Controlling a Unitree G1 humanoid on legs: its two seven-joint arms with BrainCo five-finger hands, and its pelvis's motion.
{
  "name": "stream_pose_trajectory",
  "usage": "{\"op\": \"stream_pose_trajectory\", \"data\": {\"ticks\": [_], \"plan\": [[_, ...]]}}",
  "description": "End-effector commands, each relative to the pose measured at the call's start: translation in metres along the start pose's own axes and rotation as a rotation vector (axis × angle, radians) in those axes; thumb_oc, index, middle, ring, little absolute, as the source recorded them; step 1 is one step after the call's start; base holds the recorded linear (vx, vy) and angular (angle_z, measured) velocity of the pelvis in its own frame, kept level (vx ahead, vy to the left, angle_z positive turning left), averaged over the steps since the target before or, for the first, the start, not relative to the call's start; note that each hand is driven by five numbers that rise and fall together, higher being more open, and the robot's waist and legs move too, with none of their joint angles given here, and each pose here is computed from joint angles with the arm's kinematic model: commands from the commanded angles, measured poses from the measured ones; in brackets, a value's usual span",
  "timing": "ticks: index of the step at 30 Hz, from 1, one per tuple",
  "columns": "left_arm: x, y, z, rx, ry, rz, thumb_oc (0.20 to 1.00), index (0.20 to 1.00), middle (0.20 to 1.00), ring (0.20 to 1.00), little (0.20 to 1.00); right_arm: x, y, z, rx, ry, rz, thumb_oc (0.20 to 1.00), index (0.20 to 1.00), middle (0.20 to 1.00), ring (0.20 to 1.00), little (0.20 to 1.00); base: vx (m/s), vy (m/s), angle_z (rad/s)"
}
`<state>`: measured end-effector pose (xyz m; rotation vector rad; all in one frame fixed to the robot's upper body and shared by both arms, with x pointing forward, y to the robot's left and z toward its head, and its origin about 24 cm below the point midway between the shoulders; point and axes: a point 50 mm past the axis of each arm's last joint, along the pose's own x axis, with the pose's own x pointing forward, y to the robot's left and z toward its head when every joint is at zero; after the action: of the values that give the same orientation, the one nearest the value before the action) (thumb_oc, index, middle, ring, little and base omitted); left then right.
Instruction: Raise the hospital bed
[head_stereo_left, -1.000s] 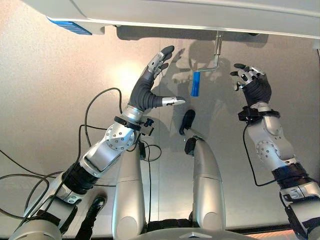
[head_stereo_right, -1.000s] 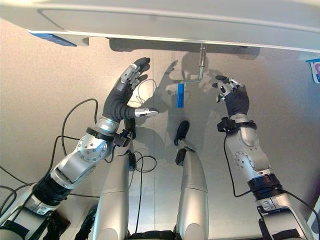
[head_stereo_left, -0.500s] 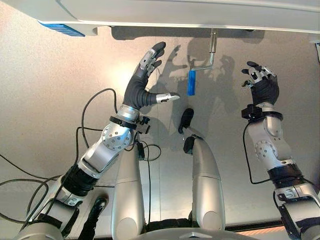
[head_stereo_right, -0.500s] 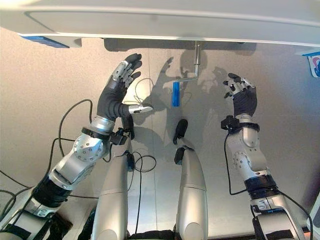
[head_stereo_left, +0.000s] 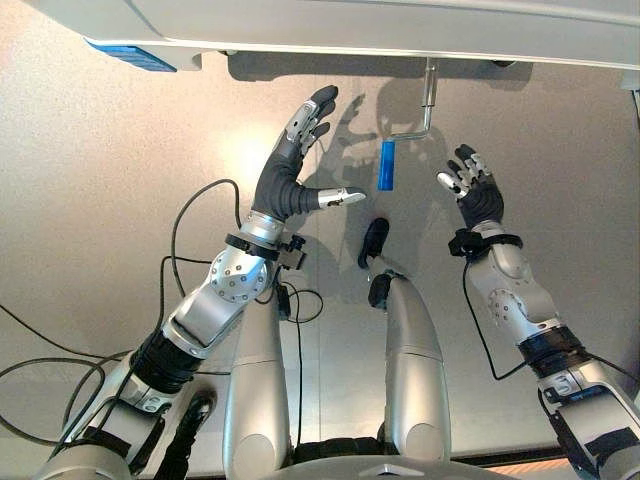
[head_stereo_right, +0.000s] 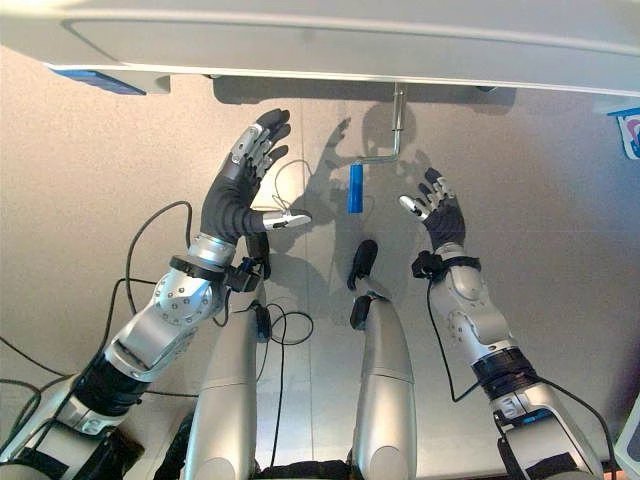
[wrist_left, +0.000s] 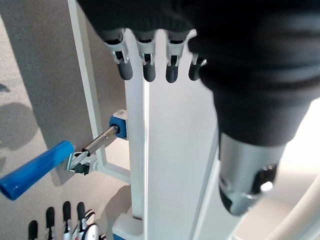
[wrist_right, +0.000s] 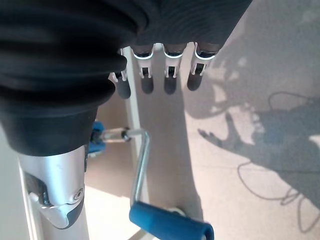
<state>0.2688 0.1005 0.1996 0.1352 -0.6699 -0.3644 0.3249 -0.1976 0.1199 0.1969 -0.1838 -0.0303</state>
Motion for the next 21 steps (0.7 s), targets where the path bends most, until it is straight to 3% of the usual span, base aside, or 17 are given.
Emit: {"op": "stream_pose_trajectory", "data": {"ticks": [1, 6, 12, 21], "plan": [[-0.001, -0.007, 0.002, -0.057, -0.048, 0.026, 1.0, 1.0, 1.0, 1.0, 1.0, -0.004, -0.002, -0.003, -0.121, -0.016, 0.013, 1.0, 1.0, 1.0, 1.0, 1.0, 0.0, 0.0, 0.0], [-0.016, 0.01, -0.021, 0.1, 0.055, 0.049, 1.0, 1.0, 1.0, 1.0, 1.0, -0.02, -0.008, -0.039, -0.11, 0.122, -0.001, 1.0, 1.0, 1.0, 1.0, 1.0, 0.0, 0.007, 0.0], [-0.019, 0.009, -0.019, 0.06, 0.053, 0.032, 1.0, 1.0, 1.0, 1.0, 1.0, -0.024, 0.001, -0.068, -0.091, 0.263, 0.041, 1.0, 1.0, 1.0, 1.0, 1.0, -0.01, 0.004, 0.0], [-0.014, -0.007, -0.006, 0.011, -0.005, -0.006, 1.0, 1.0, 1.0, 1.0, 1.0, -0.004, 0.046, -0.047, 0.091, 0.202, 0.157, 1.0, 1.0, 1.0, 1.0, 1.0, 0.0, 0.001, 0.01]]}}
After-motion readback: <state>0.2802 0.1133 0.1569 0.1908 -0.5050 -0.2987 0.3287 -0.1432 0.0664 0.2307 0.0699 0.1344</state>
